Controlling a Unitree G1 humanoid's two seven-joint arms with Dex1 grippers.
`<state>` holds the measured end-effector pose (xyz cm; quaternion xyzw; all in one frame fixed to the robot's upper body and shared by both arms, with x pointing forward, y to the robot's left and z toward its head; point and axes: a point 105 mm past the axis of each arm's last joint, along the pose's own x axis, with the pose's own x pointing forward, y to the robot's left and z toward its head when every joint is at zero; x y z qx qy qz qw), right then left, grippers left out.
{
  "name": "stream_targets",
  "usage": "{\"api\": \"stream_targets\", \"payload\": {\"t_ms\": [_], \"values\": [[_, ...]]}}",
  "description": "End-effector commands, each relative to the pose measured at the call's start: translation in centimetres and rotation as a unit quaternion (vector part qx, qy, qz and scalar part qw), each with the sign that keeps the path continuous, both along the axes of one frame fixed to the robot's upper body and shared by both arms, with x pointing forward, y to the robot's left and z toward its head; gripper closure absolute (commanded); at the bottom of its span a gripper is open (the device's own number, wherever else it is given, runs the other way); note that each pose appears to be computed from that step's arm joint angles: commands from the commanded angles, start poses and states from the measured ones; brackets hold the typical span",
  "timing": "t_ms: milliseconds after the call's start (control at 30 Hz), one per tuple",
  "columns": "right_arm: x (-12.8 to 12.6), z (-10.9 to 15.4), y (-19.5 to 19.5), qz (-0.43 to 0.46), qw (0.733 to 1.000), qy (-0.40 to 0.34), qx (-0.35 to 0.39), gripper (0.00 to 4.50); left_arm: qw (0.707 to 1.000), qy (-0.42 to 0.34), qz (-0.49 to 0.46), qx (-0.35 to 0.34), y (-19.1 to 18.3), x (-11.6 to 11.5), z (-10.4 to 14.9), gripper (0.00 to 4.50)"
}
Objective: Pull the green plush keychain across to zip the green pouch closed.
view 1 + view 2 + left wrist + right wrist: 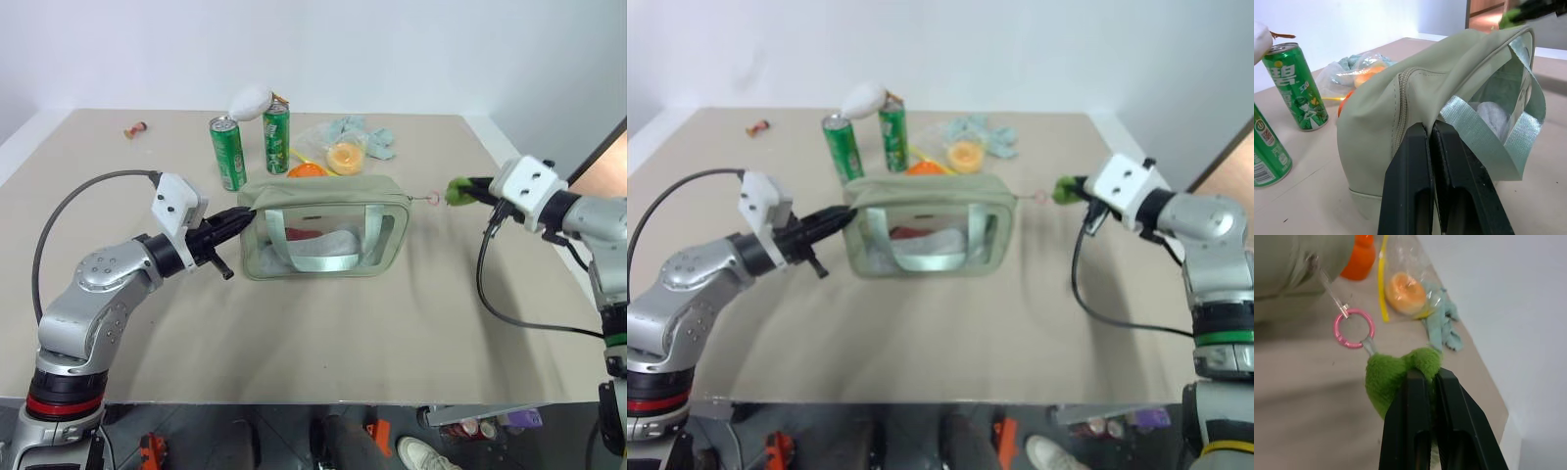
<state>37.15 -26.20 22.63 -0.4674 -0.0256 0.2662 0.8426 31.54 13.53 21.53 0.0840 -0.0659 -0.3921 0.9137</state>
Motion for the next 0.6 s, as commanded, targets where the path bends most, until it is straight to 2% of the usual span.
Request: {"api": "stream_targets", "payload": {"t_ms": [33, 267, 400, 600], "values": [[-0.7, -0.3, -0.1, -0.006, 0.999, -0.007, -0.035, 4.46, 1.0, -0.007, 0.022, 0.011, 1.1, 0.4, 0.5, 4.5], [-1.5, -5.7, 3.7, 0.042, 0.998, 0.04, -0.039, 4.46, 1.0, -0.01, 0.023, 0.01, 1.0, 0.5, 0.7, 4.5], [-1.0, -7.5, 4.4, 0.048, 0.996, 0.05, -0.061, 4.46, 1.0, -0.011, 0.025, 0.01, 1.1, 0.4, 0.8, 4.5], [-0.4, -8.3, 4.8, 0.062, 0.993, 0.045, -0.094, 4.46, 0.999, -0.011, 0.032, 0.009, 1.3, 0.3, 0.9, 4.5]]}}
